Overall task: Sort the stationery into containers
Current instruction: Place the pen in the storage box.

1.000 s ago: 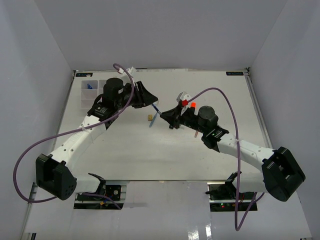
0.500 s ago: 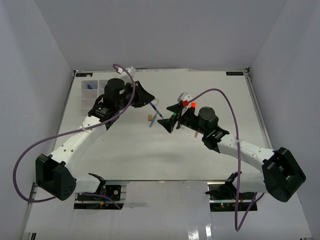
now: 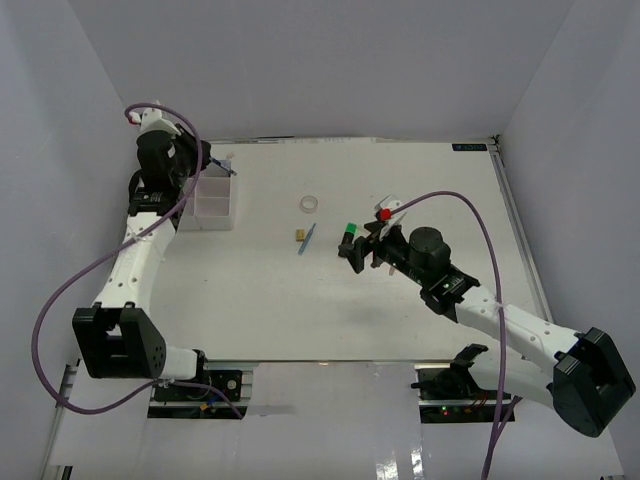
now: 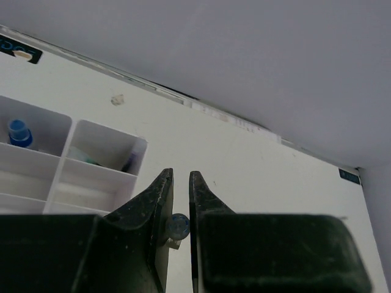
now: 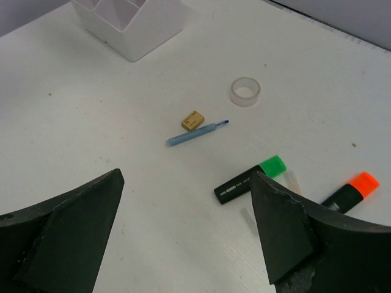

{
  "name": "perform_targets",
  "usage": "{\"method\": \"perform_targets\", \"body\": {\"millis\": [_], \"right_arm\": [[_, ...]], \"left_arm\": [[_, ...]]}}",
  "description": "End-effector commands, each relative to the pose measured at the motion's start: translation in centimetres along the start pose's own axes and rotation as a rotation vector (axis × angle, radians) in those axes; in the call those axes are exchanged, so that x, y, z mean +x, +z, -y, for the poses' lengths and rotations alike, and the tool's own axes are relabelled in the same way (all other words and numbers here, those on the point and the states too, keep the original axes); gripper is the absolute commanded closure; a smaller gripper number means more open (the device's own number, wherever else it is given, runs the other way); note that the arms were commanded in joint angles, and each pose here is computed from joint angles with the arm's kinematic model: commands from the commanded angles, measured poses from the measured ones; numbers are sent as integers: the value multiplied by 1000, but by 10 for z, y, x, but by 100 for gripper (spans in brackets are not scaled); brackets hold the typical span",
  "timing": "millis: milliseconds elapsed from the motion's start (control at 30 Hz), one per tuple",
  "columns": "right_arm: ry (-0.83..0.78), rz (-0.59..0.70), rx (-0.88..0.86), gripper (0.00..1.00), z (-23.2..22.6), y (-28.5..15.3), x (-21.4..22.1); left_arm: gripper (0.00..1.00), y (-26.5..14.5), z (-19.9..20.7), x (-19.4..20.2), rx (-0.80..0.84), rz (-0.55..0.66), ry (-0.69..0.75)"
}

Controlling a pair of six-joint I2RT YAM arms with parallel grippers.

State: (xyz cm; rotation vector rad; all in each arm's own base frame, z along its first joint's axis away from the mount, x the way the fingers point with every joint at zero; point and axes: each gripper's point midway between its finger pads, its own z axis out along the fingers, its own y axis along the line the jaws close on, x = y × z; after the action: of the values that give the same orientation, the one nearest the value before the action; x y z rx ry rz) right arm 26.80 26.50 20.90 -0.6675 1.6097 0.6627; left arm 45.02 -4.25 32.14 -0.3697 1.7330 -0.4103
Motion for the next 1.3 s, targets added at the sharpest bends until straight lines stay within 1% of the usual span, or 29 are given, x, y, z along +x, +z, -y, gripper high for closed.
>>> {"method": "perform_targets", "body": {"millis": [0,33,67,100,167,233,400,433,500,533,567,667,700,767,800,933,1000,1067,1100,1200,1233,1267], "right_arm": [[-15,-34,94,10,17,-11,12],[-14,-32,87,10,15,-13,12],[-13,-37,86,10,15,-13,15],[-14,-34,83,10,14,-15,15],[-15,-36,86,10,15,-16,16],[-20,-39,94,10,17,-16,18],[-19,-52,94,10,17,-16,23],[-18,-55,94,10,17,-15,24],[-18,-60,96,10,17,-15,26],[-18,-63,99,10,18,-15,27],[-18,-64,100,10,18,-14,27],[-21,-58,115,10,21,-16,25],[-20,-58,122,10,22,-16,25],[-20,-55,126,10,23,-16,24],[-21,-55,129,10,23,-16,23],[-18,-62,142,10,25,-16,23],[-14,-68,168,10,29,-17,22],[-8,-96,197,10,34,-18,27],[-8,-95,229,10,40,-18,23],[-1,-137,298,10,52,-18,26],[7,-146,322,9,56,-18,27],[17,-171,345,9,61,-17,32]], "left_arm": [[90,23,-13,-25,-27,75,-2],[90,27,-28,-36,-51,106,-8],[90,31,-35,-41,-64,115,-11],[90,43,-42,-38,-74,112,-12],[90,54,-52,-50,-110,149,-8],[90,72,-66,-39,-140,121,-9],[89,96,-83,-37,-150,139,-6],[89,104,-88,-28,-154,120,-8],[88,112,-90,-25,-155,108,-13],[87,118,-96,-16,-164,88,-17],[82,121,-96,-14,-157,81,-20],[71,126,-100,-5,-162,63,-26],[65,127,-101,-2,-165,54,-25],[59,127,-104,4,-171,42,-25],[53,127,-106,5,-175,38,-19],[46,124,-108,10,-185,16,-6],[43,117,-105,4,-184,17,8],[37,111,-101,-3,-182,22,19],[35,107,-97,-5,-175,17,26],[27,77,-79,-21,-148,16,38],[23,69,-74,-25,-140,19,37],[20,62,-73,-21,-136,6,34]]}}
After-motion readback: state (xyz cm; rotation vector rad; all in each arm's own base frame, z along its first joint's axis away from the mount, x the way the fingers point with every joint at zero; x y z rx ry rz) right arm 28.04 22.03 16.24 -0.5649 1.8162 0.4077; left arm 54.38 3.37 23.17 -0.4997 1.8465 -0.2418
